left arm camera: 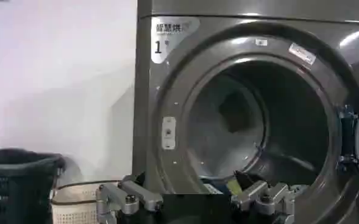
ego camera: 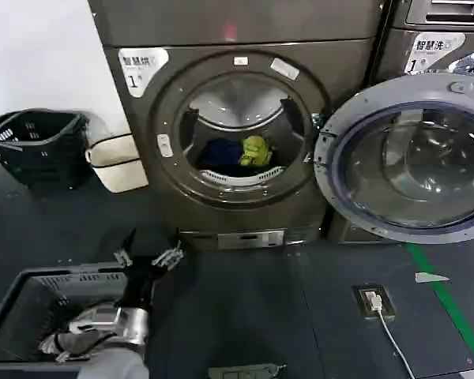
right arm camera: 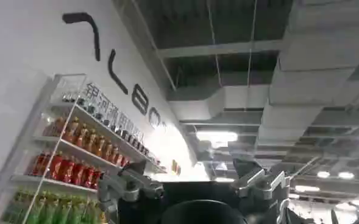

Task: Grasp the clothes from the dryer.

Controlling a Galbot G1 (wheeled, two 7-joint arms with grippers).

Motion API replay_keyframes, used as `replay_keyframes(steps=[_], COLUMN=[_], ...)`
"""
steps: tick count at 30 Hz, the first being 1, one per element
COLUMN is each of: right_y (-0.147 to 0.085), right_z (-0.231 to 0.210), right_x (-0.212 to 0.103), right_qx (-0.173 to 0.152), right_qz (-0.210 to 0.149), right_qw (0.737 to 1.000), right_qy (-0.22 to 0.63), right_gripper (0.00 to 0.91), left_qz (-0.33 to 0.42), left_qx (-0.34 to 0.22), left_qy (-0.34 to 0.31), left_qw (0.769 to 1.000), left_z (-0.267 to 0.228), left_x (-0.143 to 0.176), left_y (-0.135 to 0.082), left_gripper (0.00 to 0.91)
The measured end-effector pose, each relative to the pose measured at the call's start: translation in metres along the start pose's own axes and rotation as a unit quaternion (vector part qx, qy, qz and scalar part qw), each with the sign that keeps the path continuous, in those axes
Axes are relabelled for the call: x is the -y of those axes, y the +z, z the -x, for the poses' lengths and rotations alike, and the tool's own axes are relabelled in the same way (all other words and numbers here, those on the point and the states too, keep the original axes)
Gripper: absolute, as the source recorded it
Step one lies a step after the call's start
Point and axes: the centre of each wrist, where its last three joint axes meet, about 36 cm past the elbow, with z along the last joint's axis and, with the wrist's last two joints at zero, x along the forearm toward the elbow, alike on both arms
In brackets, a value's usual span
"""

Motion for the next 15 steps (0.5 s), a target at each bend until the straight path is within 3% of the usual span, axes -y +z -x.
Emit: replay_keyframes(steps=[15], right_y=[-0.003], right_z=[0.001], right_x=[-0.004], right_qx=[0.024], right_qz=[0.007], right_qw=[1.0], right_qy=[-0.01], right_gripper=[0.907], left_qz=[-0.005], left_qx=[-0.008], left_qy=[0.004], left_qw=[1.0], left_z=[-0.011], left_x=[0.01], left_y=[-0.002], left_gripper=[0.907])
